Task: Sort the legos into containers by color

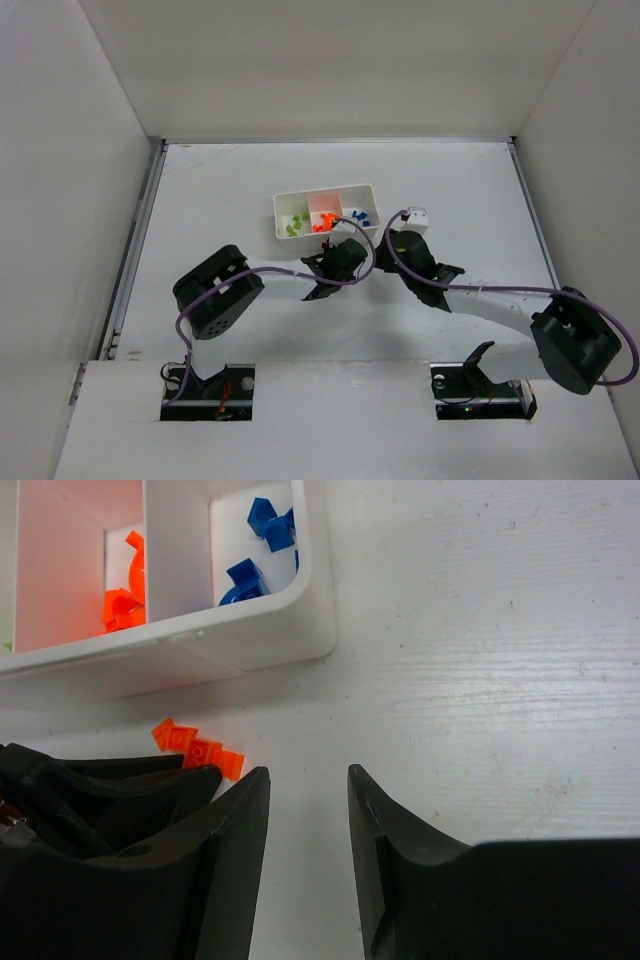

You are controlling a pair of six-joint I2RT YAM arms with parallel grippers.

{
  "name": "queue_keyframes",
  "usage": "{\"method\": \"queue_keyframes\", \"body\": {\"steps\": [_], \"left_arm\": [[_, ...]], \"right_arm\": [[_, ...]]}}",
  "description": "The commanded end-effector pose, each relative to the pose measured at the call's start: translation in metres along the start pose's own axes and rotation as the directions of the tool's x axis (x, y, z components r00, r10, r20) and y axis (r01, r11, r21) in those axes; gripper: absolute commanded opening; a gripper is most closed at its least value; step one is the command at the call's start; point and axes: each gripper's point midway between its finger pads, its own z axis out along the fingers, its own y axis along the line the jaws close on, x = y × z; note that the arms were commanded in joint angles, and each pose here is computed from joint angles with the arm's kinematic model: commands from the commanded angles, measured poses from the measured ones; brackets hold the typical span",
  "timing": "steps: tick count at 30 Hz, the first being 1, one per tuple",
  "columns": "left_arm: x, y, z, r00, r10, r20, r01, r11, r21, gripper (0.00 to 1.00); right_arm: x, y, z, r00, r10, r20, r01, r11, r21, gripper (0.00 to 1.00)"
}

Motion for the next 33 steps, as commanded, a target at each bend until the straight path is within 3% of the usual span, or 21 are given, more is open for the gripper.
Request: {"method": "queue_keyframes", "body": {"steps": [1, 11, 17, 24, 33], "left_arm": [[-0.02, -0.01, -0.014, 0.999, 0.002, 0.041, -0.004, 0.999, 0.037, 0.15], [-0.082, -0.01, -0.059, 0.976, -0.171, 0.135, 0.148, 0.975, 0.166, 0.13], [-0.123, 0.002, -0.047, 0.952, -0.246, 0.182, 0.214, 0.96, 0.179, 0.13], [-0.149, 0.034, -0.012, 0.937, -0.277, 0.212, 0.261, 0.96, 0.099, 0.13], [-0.16, 0.042, -0.014, 0.933, -0.27, 0.237, 0.257, 0.963, 0.085, 0.38]], "right_arm": [[-0.012, 0.003, -0.006, 0.998, 0.041, 0.047, -0.04, 0.999, -0.025, 0.43], [0.003, -0.004, -0.01, 0.998, 0.056, 0.021, -0.056, 0.998, -0.017, 0.41], [0.016, 0.001, -0.014, 0.999, 0.047, -0.002, -0.047, 0.998, -0.03, 0.4], [0.022, 0.007, -0.023, 0.998, 0.057, -0.011, -0.057, 0.997, -0.059, 0.4], [0.039, 0.046, -0.029, 0.999, -0.026, -0.046, 0.019, 0.989, -0.145, 0.4]]}}
